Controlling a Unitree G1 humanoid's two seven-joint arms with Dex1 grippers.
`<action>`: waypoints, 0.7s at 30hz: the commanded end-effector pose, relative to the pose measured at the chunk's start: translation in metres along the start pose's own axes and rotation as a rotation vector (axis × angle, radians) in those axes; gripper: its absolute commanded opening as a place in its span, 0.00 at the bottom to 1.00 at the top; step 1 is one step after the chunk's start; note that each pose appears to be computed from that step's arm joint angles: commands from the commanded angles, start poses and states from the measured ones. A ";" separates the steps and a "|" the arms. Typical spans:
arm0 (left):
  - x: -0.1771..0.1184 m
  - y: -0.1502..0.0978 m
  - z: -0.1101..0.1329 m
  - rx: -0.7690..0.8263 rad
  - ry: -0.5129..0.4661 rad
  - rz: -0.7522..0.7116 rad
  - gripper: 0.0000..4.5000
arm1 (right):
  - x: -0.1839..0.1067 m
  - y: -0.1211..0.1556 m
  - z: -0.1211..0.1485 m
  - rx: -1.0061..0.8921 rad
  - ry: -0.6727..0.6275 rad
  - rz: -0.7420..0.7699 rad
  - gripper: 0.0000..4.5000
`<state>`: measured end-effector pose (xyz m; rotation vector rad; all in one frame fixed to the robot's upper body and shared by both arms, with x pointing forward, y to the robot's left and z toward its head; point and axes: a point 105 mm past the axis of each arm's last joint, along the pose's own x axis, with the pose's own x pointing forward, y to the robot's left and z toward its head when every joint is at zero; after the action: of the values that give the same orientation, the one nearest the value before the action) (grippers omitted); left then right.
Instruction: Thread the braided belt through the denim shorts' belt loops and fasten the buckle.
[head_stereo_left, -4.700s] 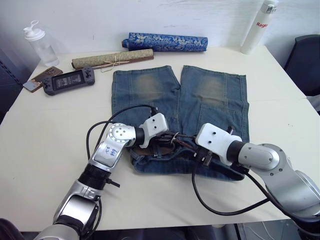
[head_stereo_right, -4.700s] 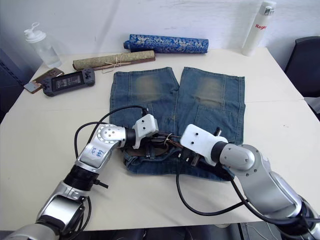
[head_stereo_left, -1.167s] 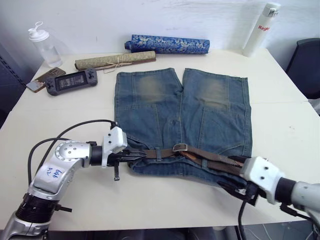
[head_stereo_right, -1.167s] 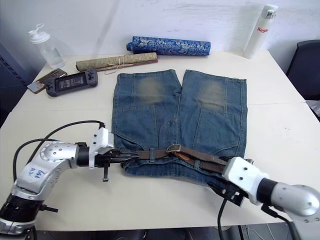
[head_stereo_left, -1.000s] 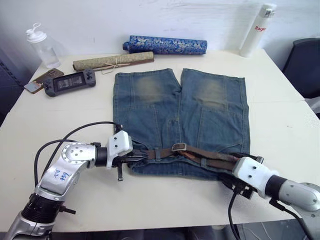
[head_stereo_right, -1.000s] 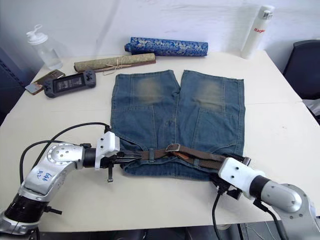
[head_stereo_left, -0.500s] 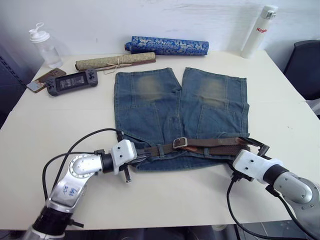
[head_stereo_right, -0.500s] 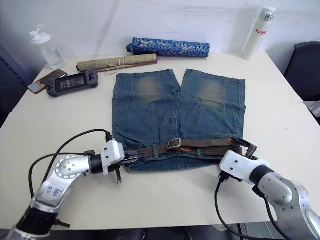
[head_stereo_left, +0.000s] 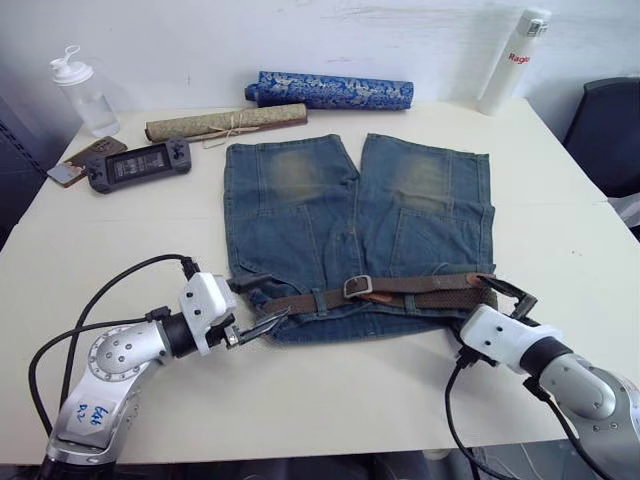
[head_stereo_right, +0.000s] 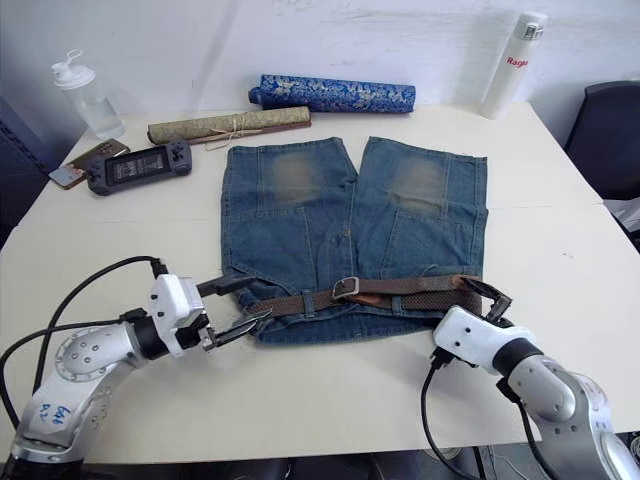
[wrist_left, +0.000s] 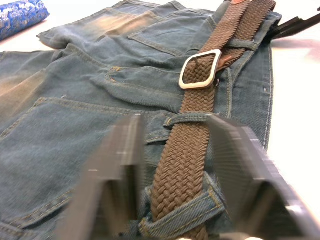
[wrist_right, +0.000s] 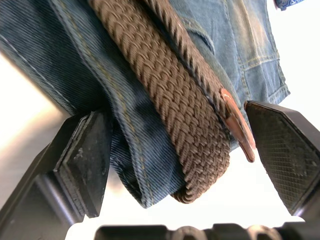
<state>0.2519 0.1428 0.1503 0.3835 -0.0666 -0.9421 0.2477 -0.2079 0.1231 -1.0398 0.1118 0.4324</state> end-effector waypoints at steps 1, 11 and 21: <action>-0.008 -0.002 0.004 0.042 -0.002 -0.011 0.99 | -0.002 0.012 0.018 0.013 -0.059 0.052 1.00; -0.006 -0.002 -0.009 0.162 0.054 0.027 0.99 | 0.007 0.013 0.038 -0.019 -0.109 0.023 1.00; 0.019 -0.005 -0.015 0.265 0.101 0.066 0.99 | 0.014 0.006 0.044 -0.018 -0.117 -0.003 1.00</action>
<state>0.2601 0.1332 0.1285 0.6317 -0.0865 -0.8654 0.2511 -0.1653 0.1273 -1.0212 0.0339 0.5098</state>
